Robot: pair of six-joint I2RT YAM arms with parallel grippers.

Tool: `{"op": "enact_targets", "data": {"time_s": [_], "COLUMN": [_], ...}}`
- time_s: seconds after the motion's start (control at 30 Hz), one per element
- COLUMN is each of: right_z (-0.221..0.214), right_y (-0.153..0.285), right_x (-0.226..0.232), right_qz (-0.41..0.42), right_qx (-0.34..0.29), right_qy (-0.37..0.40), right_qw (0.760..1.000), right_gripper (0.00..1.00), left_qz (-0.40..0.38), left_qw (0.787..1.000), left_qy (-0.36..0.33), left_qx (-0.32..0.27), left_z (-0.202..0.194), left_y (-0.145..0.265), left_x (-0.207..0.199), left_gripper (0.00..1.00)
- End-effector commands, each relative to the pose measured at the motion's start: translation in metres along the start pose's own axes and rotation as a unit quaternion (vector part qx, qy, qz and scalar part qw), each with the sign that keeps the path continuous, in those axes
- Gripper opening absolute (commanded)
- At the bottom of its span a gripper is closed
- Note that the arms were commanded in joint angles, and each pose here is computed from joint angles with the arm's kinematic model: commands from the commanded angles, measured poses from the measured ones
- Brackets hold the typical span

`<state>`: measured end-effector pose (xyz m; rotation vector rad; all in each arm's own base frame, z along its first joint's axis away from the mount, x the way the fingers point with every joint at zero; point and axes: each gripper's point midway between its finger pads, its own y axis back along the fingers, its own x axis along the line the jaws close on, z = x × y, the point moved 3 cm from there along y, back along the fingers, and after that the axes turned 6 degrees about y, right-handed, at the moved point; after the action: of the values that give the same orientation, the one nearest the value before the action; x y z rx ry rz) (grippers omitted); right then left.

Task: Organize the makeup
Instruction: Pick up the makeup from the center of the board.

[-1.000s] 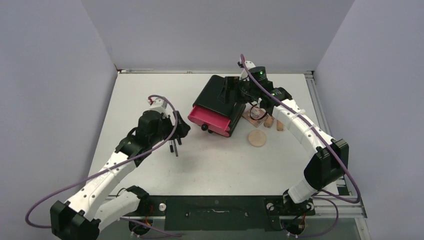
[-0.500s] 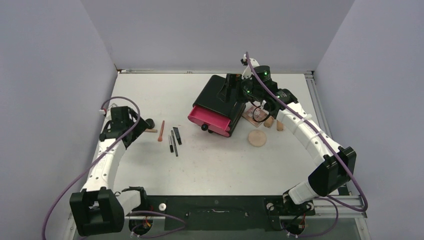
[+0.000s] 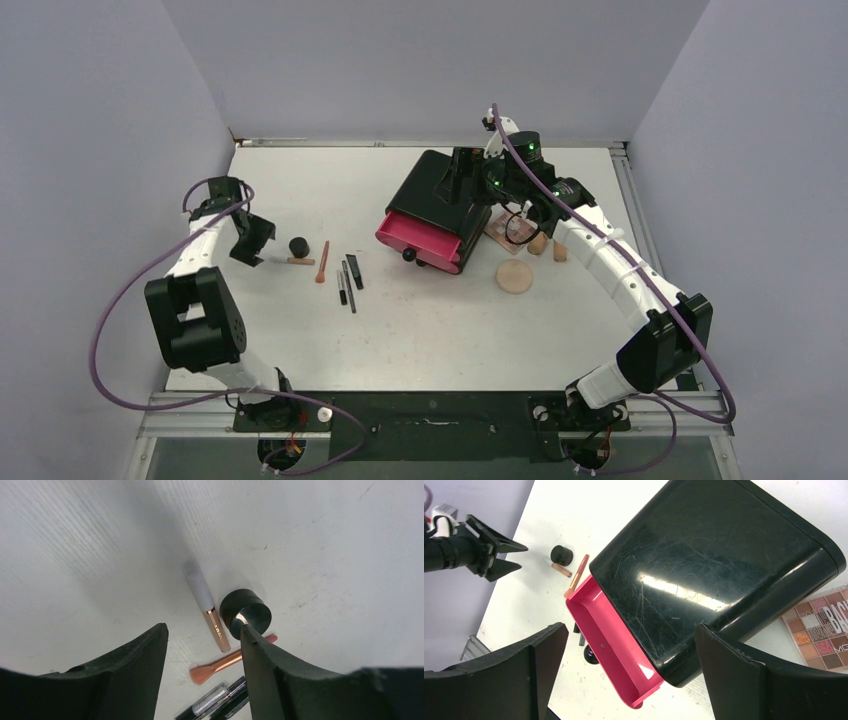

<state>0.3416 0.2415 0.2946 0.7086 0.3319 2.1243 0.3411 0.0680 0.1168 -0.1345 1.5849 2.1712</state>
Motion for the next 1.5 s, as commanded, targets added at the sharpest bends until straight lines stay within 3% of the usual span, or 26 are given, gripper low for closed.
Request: {"op": "enact_targets", "data": {"time_s": [0.0, 0.13, 0.93, 1.47], "right_z": [0.012, 0.011, 0.009, 0.002], "right_y": [0.013, 0.012, 0.007, 0.008], "right_x": [0.007, 0.005, 0.005, 0.001], "right_qz": [0.000, -0.003, -0.001, -0.008], "right_qx": [-0.031, -0.030, -0.022, -0.014], "right_qy": [0.003, 0.005, 0.008, 0.005], "right_qw": [1.000, 1.000, 1.000, 1.000], "right_gripper": [0.97, 0.98, 0.98, 0.98], "left_qz": [0.045, 0.065, 0.119, 0.118], "left_qw": [0.997, 0.995, 0.991, 0.992], "left_qy": [0.015, 0.019, 0.020, -0.003], "left_qx": [0.061, 0.077, 0.061, 0.038], "left_z": [-0.008, -0.015, -0.011, -0.019], "left_y": [-0.015, -0.027, -0.067, -0.064], "left_x": [-0.004, 0.001, 0.005, 0.036], "left_gripper": [0.46, 0.42, 0.42, 0.23]}}
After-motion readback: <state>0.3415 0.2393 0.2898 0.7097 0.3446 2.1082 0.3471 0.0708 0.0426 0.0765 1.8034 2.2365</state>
